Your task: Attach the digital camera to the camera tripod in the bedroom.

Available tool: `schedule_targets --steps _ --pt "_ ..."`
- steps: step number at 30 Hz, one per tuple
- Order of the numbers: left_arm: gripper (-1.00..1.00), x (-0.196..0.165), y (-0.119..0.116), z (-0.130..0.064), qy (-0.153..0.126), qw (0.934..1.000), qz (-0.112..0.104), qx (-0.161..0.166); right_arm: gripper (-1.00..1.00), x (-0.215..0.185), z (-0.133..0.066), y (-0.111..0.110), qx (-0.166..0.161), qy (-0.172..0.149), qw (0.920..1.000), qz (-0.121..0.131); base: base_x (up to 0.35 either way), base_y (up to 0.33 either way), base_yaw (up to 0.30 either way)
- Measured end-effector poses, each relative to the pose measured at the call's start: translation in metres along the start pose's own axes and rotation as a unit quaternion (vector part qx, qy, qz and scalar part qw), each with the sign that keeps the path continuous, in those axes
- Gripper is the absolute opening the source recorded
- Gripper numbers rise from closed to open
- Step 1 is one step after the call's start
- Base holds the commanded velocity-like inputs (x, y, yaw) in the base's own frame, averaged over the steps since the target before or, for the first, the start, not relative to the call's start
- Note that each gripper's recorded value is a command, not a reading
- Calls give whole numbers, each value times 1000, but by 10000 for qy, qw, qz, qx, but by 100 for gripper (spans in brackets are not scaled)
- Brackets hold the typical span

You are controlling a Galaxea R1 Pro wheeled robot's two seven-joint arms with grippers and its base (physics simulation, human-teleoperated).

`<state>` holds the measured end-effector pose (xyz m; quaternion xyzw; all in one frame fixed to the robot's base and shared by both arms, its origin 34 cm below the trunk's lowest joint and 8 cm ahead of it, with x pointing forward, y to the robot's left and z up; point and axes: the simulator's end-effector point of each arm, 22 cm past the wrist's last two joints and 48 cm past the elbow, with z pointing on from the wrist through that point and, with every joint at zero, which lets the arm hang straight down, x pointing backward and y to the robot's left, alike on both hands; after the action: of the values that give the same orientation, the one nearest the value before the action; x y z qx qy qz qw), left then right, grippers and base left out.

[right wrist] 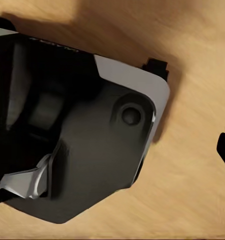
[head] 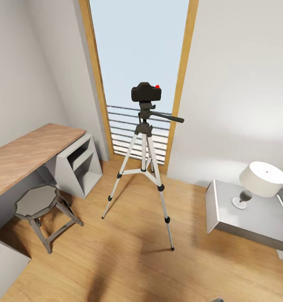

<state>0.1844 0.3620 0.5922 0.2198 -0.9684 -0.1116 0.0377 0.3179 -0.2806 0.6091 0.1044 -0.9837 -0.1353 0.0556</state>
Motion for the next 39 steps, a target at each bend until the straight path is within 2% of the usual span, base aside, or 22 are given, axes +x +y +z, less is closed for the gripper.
schedule_targets --steps 4,11,15,16,18,25,28,33,39 --pt "100 0 -1 0 -3 10000 14 7 100 38 11 -2 122 163 9998 78 0 0 0" --pt "100 3 -4 0 23 10000 31 32 100 68 15 -25 700 150 9974 78 0 0 0" --pt "100 6 -7 0 40 10000 36 51 100 99 18 -29 894 234 9957 92 0 0 0" --pt "100 7 -8 -1 46 10000 37 59 100 106 19 -29 919 252 9954 108 0 0 0" --pt "100 9 -13 -1 65 9999 41 91 100 128 21 -27 973 269 9944 300 0 0 0" --pt "100 16 -16 -1 96 9999 42 102 100 139 22 -25 995 273 9933 525 0 0 0" --pt "100 28 -15 -1 162 9998 56 102 100 137 23 -24 996 223 9933 547 0 0 0" --pt "100 29 -18 -2 160 9998 77 132 100 135 23 -24 997 192 9933 560 0 0 0" --pt "100 29 -25 -3 141 9997 106 190 100 132 22 -24 1001 102 9924 708 0 0 0"
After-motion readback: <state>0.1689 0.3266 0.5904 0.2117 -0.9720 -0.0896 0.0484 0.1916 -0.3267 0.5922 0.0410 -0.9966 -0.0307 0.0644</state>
